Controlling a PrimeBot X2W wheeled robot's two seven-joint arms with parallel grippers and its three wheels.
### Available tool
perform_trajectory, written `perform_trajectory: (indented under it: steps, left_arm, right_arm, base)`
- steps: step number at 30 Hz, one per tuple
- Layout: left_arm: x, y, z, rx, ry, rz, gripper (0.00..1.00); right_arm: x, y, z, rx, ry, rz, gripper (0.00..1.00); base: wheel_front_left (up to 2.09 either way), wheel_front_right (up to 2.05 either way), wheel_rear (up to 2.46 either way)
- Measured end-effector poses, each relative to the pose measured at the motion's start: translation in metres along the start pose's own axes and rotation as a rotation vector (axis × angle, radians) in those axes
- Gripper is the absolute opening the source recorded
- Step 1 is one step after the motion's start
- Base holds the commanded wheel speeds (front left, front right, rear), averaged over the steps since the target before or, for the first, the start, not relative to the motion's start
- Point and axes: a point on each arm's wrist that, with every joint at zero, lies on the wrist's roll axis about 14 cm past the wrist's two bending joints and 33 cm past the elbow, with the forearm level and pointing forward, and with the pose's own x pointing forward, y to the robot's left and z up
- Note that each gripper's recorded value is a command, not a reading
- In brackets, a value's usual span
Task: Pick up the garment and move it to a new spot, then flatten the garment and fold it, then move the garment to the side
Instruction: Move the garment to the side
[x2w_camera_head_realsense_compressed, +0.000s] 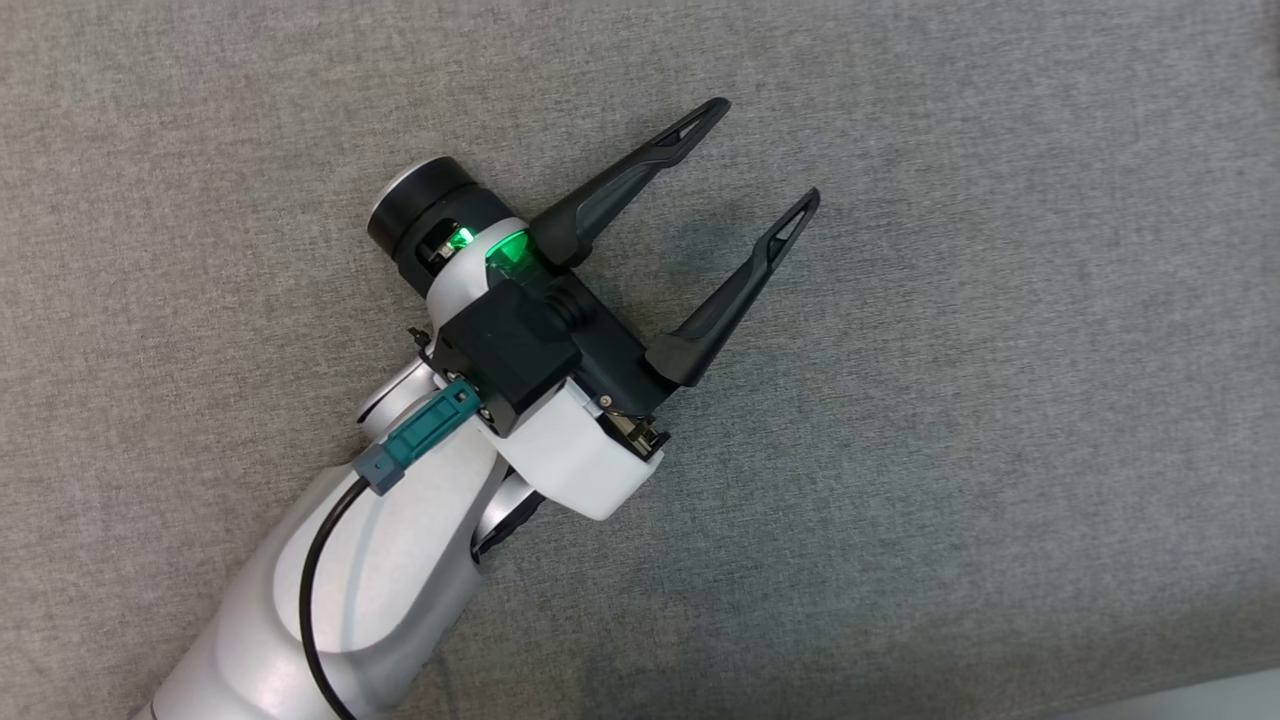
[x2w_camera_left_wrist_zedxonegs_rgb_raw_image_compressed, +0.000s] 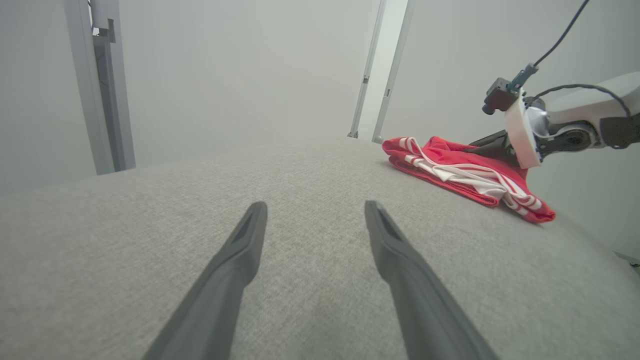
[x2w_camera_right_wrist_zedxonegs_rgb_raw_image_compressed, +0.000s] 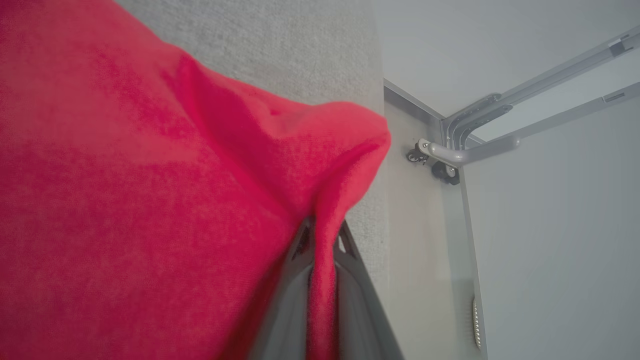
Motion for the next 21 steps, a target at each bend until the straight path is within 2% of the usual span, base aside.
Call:
perform_trajectory:
  steps: [8, 12, 13, 14, 17, 21]
  left_arm:
    - [-0.001, 0.005, 0.0, -0.01, -0.012, 0.018, 1.0]
    - [-0.001, 0.007, 0.001, -0.011, -0.015, 0.025, 1.0]
    - [-0.001, 0.007, 0.002, -0.012, -0.016, 0.026, 1.0]
    - [-0.001, 0.006, 0.003, -0.011, -0.016, 0.027, 1.0]
    - [-0.001, 0.006, 0.005, -0.008, -0.012, 0.034, 1.0]
    - [-0.011, 0.008, 0.011, 0.001, 0.008, 0.069, 1.0]
  right_arm:
    - [0.013, -0.03, 0.005, -0.089, -0.001, -0.098, 0.0]
    - [0.018, -0.033, 0.007, -0.073, -0.003, -0.125, 0.0]
    - [0.018, -0.033, 0.007, -0.069, -0.005, -0.131, 0.36]
    - [0.018, -0.034, 0.007, -0.083, -0.002, -0.135, 1.0]
    - [0.015, -0.035, 0.002, -0.068, 0.017, -0.15, 1.0]
    - [0.008, -0.034, 0.019, -0.044, -0.041, -0.158, 1.0]
  base:
    - [0.0, 0.0, 0.0]
    - [0.0, 0.0, 0.0]
    - [0.0, 0.0, 0.0]
    - [0.0, 0.0, 0.0]
    - [0.0, 0.0, 0.0]
    - [0.0, 0.0, 0.0]
